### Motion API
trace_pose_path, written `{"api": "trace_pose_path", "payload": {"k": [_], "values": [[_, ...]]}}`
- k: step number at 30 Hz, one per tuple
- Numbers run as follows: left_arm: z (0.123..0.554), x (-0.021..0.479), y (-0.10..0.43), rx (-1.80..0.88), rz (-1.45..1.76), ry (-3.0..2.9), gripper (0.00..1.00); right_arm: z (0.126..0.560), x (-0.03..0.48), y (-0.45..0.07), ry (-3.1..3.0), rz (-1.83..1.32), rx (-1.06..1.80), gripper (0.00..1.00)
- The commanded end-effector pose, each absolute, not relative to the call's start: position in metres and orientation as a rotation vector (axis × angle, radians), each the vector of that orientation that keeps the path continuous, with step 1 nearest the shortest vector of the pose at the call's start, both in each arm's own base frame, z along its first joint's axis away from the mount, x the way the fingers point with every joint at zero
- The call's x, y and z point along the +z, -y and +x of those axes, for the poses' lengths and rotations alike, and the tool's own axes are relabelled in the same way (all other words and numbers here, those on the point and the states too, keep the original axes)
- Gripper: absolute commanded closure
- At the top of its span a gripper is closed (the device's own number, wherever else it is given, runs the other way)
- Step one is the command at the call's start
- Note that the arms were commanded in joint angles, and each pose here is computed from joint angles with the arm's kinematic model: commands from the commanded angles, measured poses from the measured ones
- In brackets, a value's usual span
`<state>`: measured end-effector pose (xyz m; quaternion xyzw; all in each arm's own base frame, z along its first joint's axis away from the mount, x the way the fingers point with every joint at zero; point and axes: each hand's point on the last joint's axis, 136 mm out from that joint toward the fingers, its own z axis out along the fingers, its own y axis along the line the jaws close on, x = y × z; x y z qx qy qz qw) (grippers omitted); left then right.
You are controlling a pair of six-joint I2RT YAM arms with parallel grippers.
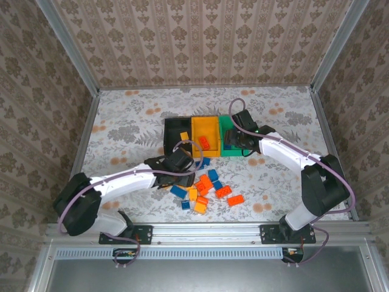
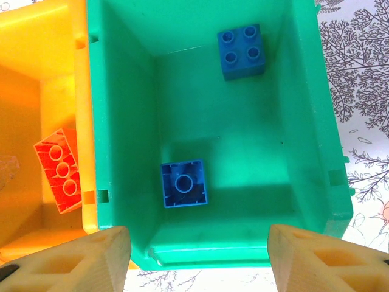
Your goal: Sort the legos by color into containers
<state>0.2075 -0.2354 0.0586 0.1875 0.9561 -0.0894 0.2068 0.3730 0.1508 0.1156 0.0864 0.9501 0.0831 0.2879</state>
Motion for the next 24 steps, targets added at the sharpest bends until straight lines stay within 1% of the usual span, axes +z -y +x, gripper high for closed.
{"api": "trace_pose_path", "payload": {"k": [1,10,17,24], "values": [[0.213,0.057,0.234,-0.156,0.564,-2.651,0.37,0.370,0.125,-0.149,-2.511,0.251,0.258,0.37],[0.207,0.037,0.231,-0.054,0.598,-2.699,0.42,0.370,0.130,-0.143,-2.492,0.262,0.261,0.37],[0.204,0.031,0.232,-0.057,0.594,-2.711,0.55,0.369,0.130,-0.142,-2.492,0.269,0.261,0.37],[0.209,0.041,0.232,-0.052,0.584,-2.680,0.65,0.369,0.133,-0.139,-2.483,0.282,0.265,0.37]]}}
